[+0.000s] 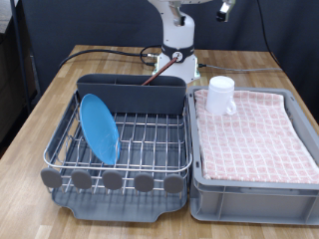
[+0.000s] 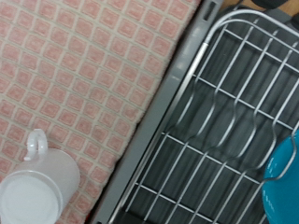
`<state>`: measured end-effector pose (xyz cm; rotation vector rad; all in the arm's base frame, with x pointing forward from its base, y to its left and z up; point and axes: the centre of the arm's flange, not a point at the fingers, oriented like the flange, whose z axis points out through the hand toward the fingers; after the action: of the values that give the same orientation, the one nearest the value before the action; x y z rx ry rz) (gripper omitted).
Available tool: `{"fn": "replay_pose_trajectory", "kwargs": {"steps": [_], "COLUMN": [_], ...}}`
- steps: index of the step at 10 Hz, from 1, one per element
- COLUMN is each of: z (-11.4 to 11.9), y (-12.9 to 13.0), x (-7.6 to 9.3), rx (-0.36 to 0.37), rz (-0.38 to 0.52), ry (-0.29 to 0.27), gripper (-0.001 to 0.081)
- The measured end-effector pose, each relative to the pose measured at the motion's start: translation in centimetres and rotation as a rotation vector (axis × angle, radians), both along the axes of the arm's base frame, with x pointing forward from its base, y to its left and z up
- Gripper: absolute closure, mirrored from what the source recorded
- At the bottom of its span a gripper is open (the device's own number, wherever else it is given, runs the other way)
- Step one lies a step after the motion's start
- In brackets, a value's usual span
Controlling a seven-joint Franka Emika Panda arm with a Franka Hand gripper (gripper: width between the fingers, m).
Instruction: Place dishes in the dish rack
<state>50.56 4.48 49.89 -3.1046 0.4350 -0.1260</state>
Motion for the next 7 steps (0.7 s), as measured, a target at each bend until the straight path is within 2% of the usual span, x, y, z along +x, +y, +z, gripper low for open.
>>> {"fn": "replay_pose_trajectory", "kwargs": {"steps": [4, 5, 7], "z": [-1.8, -1.9, -2.0], "y": [6.1, 6.5, 6.3], "x": [-3.0, -3.6, -3.5], "rx": [0.043, 0.048, 0.033], "rz": [-0.028, -0.046, -0.037], "ry": [0.041, 0.045, 0.044], "gripper": [0.0004, 0.0004, 0.0004]}}
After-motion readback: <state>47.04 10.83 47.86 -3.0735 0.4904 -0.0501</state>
